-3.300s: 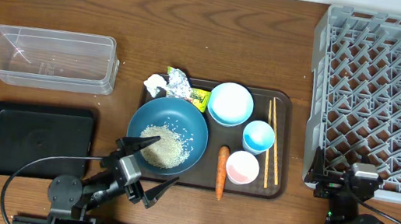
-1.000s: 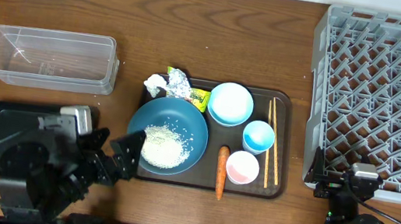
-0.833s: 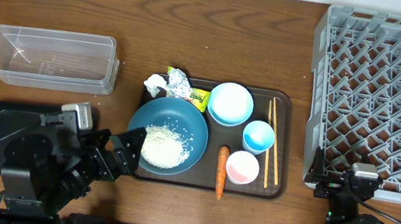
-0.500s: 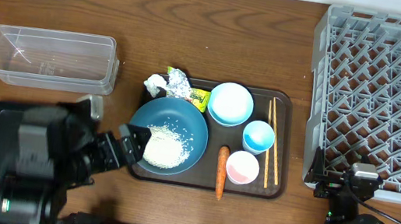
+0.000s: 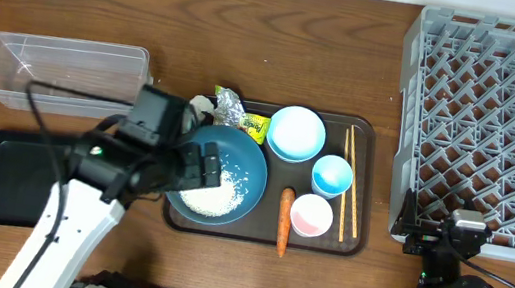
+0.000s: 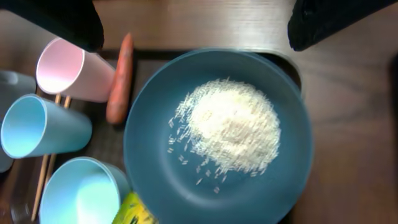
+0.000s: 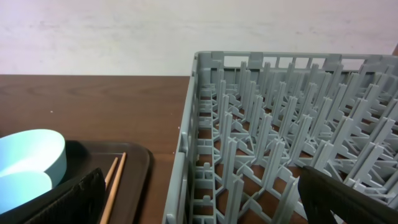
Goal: Sort waste into correct bins and load items into the dishwasher rack
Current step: 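Lower the left gripper and pinch the blue bowl's rim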
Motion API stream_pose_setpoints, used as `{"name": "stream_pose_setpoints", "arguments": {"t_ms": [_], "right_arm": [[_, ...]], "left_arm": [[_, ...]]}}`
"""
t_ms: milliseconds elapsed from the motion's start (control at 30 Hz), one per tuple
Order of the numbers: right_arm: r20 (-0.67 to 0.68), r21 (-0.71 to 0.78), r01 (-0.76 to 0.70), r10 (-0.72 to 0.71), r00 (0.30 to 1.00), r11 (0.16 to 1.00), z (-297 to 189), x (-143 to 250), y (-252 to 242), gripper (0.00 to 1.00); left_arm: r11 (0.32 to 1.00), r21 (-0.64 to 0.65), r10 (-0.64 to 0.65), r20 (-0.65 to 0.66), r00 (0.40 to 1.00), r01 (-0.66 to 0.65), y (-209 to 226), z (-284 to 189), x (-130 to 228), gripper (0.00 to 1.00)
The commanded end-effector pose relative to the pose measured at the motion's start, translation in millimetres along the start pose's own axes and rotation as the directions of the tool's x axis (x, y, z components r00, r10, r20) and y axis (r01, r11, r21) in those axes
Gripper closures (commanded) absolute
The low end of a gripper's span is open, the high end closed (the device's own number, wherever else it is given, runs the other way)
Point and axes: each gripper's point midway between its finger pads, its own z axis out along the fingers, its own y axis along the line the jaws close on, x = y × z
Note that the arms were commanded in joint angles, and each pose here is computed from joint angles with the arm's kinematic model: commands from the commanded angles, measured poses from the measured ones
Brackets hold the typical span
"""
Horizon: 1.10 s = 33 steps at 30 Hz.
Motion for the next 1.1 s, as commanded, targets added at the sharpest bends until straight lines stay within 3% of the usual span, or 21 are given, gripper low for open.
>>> {"name": "stream_pose_setpoints", "arguments": {"t_ms": [0, 100, 300, 700, 1067], "right_arm": [[-0.005, -0.006, 0.008, -0.008, 1.000, 1.000, 0, 2, 1, 0.01], [-0.005, -0.006, 0.008, -0.008, 1.000, 1.000, 0, 2, 1, 0.01], [-0.005, -0.006, 0.008, -0.008, 1.000, 1.000, 0, 2, 1, 0.01], [-0.005, -0.006, 0.008, -0.008, 1.000, 1.000, 0, 2, 1, 0.01], [-0.005, -0.006, 0.008, -0.008, 1.000, 1.000, 0, 2, 1, 0.01]], "left_arm": [[0.997, -0.029, -0.063, 0.046, 0.997, 0.065, -4, 3, -14, 0.02], [0.988, -0.033, -0.147, 0.027, 0.989, 0.148, -6, 14, -17, 0.02], [0.988, -0.044, -0.147, -0.015, 0.989, 0.146, -11, 40, -24, 0.02], [0.993, -0.116, 0.001, 0.014, 1.000, 0.001, -35, 91, -31, 0.02], [0.985, -0.156, 0.067, -0.051, 0.996, -0.074, -47, 132, -15, 0.02]]}}
